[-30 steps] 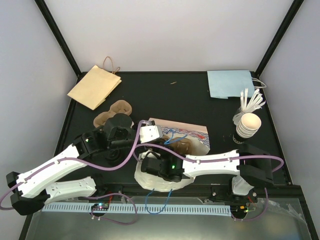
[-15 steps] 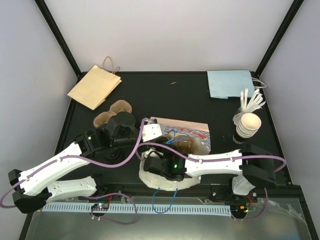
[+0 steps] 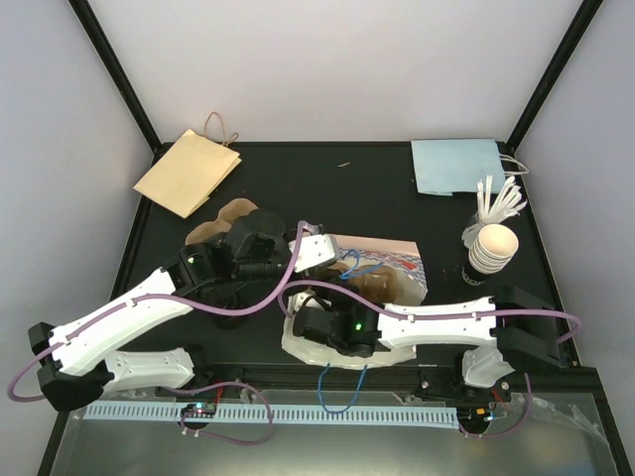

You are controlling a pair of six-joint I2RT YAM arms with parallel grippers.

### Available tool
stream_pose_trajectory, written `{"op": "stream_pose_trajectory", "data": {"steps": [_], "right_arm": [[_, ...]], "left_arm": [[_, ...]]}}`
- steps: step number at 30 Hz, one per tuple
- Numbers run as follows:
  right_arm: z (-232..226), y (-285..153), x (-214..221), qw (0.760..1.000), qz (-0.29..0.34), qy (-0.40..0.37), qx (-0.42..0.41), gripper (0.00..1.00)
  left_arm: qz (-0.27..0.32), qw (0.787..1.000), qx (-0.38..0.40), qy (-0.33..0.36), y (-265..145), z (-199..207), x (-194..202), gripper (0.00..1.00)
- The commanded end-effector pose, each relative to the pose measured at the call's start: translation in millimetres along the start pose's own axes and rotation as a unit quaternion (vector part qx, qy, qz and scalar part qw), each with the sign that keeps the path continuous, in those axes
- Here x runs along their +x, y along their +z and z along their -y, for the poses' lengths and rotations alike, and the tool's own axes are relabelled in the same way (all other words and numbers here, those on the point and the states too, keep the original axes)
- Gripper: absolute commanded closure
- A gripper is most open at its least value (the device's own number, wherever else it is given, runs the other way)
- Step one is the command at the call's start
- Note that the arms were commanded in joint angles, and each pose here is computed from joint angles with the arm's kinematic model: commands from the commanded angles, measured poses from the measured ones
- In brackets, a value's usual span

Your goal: Pack the takeout coffee

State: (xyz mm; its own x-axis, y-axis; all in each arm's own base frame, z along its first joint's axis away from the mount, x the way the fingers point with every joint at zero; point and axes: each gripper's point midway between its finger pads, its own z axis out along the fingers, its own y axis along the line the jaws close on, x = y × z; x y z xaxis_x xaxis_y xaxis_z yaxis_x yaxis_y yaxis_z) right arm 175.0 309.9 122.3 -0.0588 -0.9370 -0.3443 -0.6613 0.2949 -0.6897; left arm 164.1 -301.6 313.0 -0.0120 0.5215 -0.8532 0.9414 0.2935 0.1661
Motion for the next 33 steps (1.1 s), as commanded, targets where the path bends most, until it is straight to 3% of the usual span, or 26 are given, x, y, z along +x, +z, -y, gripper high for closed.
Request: {"op": "stream_pose_trajectory", "data": {"steps": [1, 17, 27, 30, 33], "right_arm": [[8.9, -5.0, 8.2, 1.0, 0.0, -0.007, 0.005, 0.38], [-1.9, -0.2, 4.1, 0.999, 0.014, 0.028, -0.027, 0.38], [22.6, 19.9, -6.1, 0.985, 0.023, 0.113, -0.128, 0.38], [26.5, 33.4, -1.1, 0.978, 0.001, 0.128, -0.168, 0.38], [29.9, 46.5, 2.7, 0.971, -0.022, 0.138, -0.193, 0.39]], "left_arm": [[-0.005, 1.0, 0.002, -0.015, -2.7, -2.0, -10.2, 0.98], [-0.029, 0.996, 0.03, -0.076, 16.7, -21.5, -7.1, 0.99], [-0.072, 0.982, 0.05, -0.168, 43.3, -68.1, 10.6, 0.98], [-0.084, 0.975, 0.06, -0.195, 49.5, -84.1, 10.0, 0.87], [-0.096, 0.972, 0.049, -0.207, 52.9, -98.5, 6.6, 0.58]]}}
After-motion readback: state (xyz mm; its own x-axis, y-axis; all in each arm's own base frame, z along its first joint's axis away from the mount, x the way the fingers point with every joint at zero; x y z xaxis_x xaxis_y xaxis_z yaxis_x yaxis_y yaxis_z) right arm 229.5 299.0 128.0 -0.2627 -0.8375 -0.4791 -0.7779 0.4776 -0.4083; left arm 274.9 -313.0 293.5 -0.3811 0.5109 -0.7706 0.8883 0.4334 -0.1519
